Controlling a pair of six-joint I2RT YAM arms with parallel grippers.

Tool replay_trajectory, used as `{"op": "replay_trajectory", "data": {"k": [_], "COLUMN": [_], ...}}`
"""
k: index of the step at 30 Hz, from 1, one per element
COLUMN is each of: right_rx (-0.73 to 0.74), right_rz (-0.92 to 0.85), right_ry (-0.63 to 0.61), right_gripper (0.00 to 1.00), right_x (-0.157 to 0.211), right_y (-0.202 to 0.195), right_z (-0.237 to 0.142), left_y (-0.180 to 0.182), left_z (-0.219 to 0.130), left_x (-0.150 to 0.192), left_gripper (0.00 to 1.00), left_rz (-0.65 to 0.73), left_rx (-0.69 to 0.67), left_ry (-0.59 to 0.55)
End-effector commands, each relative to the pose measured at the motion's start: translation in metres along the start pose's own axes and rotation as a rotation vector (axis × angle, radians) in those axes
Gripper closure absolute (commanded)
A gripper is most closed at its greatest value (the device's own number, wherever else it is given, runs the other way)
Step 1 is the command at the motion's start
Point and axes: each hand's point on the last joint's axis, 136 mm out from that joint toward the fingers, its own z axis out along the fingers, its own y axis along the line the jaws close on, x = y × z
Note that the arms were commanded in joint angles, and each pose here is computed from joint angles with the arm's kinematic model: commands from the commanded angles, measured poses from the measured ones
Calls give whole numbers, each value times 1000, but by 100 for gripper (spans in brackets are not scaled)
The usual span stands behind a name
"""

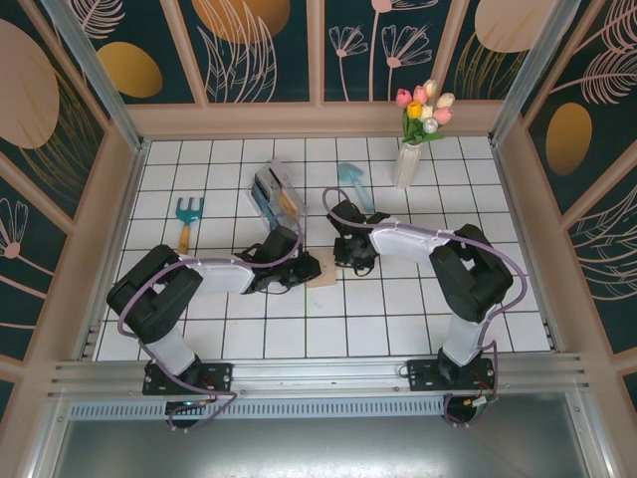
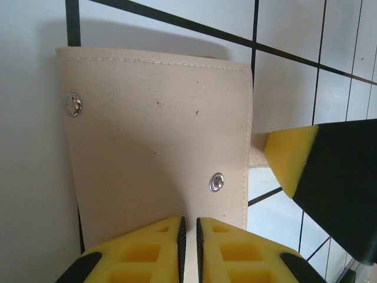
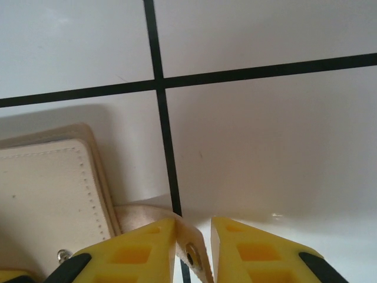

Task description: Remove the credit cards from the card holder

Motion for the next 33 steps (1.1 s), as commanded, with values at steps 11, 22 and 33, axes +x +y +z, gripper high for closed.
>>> {"op": "replay_trajectory", "data": {"k": [11,22,33], "right_rx": [-215,-307,-298], "right_rz": [-2,0,-33], "right_ry": [28,11,-48], "right_gripper": [71,92,100], "right_x": [-2,-6,-18], "right_y": [37,39,43], "right_z": [-1,-7,-32], "left_y": [22,25,-5], "left_z": [0,-2,-26], "left_x": [4,1,-21], "left_gripper": [79,79,65], "left_rz": [-13,-16,-1], "left_rx": [-83,-105,-26], "left_ry": [-14,-28,-93]}}
